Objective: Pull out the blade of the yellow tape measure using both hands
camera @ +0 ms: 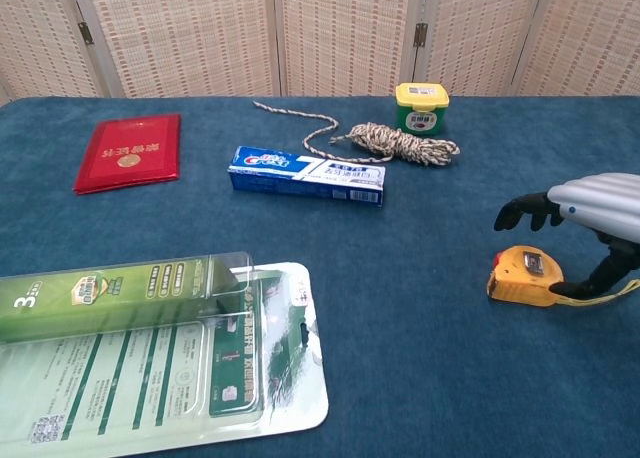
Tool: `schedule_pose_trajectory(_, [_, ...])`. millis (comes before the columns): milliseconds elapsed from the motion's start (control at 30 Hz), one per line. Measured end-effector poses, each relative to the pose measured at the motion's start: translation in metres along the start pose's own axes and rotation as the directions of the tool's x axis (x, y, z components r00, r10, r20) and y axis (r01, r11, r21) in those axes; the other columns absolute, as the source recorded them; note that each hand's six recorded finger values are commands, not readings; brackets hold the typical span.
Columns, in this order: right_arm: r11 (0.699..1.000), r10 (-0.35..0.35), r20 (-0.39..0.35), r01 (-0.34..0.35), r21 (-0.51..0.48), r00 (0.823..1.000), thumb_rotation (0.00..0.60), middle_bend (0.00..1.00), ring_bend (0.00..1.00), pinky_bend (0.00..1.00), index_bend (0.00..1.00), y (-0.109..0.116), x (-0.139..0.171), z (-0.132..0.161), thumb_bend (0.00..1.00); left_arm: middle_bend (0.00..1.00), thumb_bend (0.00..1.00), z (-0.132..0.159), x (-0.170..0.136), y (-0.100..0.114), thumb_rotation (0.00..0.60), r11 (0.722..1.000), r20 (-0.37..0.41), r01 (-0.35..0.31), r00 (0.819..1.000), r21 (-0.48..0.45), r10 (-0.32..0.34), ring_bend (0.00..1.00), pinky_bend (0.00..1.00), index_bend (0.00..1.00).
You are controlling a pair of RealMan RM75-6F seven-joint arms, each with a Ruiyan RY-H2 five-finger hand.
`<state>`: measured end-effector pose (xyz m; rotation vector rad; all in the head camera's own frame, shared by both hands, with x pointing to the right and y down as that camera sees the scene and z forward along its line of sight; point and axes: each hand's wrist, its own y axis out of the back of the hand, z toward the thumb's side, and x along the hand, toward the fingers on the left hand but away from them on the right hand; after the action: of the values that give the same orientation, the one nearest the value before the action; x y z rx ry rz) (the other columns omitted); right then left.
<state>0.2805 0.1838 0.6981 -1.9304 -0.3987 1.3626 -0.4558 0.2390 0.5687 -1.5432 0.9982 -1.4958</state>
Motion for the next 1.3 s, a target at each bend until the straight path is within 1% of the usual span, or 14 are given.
schedule_pose_trajectory(333, [0.999, 0.034, 0.009, -0.034, -0.003, 0.999, 0.6, 0.27, 0.28, 0.27, 0.24, -0.012, -0.005, -0.002, 0.3, 0.13, 0.36, 0.001, 0.0, -0.002, 0.6, 1.0, -0.001, 0.006, 1.0, 0.001, -0.006, 0.1, 0.05, 0.07])
schedule_pose_trajectory(567, [0.999, 0.048, 0.005, -0.048, 0.004, 0.999, 0.6, 0.27, 0.29, 0.27, 0.26, -0.016, -0.011, -0.001, 0.3, 0.13, 0.36, 0.0, 0.0, -0.002, 0.6, 1.0, -0.003, 0.007, 1.0, 0.003, -0.007, 0.1, 0.05, 0.07])
schedule_pose_trajectory(767, [0.998, 0.063, 0.009, -0.063, 0.001, 0.998, 0.6, 0.3, 0.3, 0.27, 0.29, -0.019, -0.016, -0.001, 0.3, 0.13, 0.36, 0.0, 0.001, -0.002, 0.6, 1.0, -0.004, 0.004, 1.0, 0.004, -0.004, 0.1, 0.05, 0.07])
schedule_pose_trajectory(867, [0.998, 0.063, 0.008, -0.063, -0.002, 0.998, 0.6, 0.34, 0.32, 0.27, 0.35, -0.019, -0.02, 0.001, 0.29, 0.13, 0.36, 0.001, 0.003, -0.001, 0.6, 1.0, 0.0, 0.0, 1.0, 0.003, 0.0, 0.1, 0.05, 0.07])
schedule_pose_trajectory(1000, [0.997, 0.072, 0.014, -0.071, -0.016, 0.997, 0.6, 0.4, 0.36, 0.28, 0.46, -0.019, -0.024, 0.002, 0.29, 0.13, 0.36, 0.003, 0.008, -0.001, 0.6, 1.0, 0.017, -0.008, 1.0, 0.003, 0.008, 0.1, 0.05, 0.08])
schedule_pose_trajectory(1067, [0.997, 0.072, 0.016, -0.071, -0.033, 0.997, 0.6, 0.43, 0.38, 0.29, 0.5, -0.016, -0.029, 0.004, 0.3, 0.13, 0.36, 0.006, 0.013, 0.0, 0.6, 1.0, 0.032, -0.011, 0.999, -0.001, 0.011, 0.1, 0.05, 0.08])
schedule_pose_trajectory(1133, [0.998, 0.056, 0.009, -0.055, -0.041, 0.998, 0.6, 0.45, 0.4, 0.3, 0.53, -0.008, -0.035, 0.009, 0.3, 0.13, 0.37, 0.01, 0.016, 0.0, 0.6, 1.0, 0.047, -0.014, 0.999, -0.009, 0.015, 0.11, 0.06, 0.08])
schedule_pose_trajectory(1300, [0.998, 0.024, -0.029, -0.026, -0.062, 0.999, 0.6, 0.46, 0.41, 0.3, 0.54, 0.013, -0.043, 0.024, 0.29, 0.13, 0.37, 0.021, 0.034, 0.005, 0.6, 0.998, 0.1, -0.033, 0.994, -0.054, 0.038, 0.13, 0.07, 0.09])
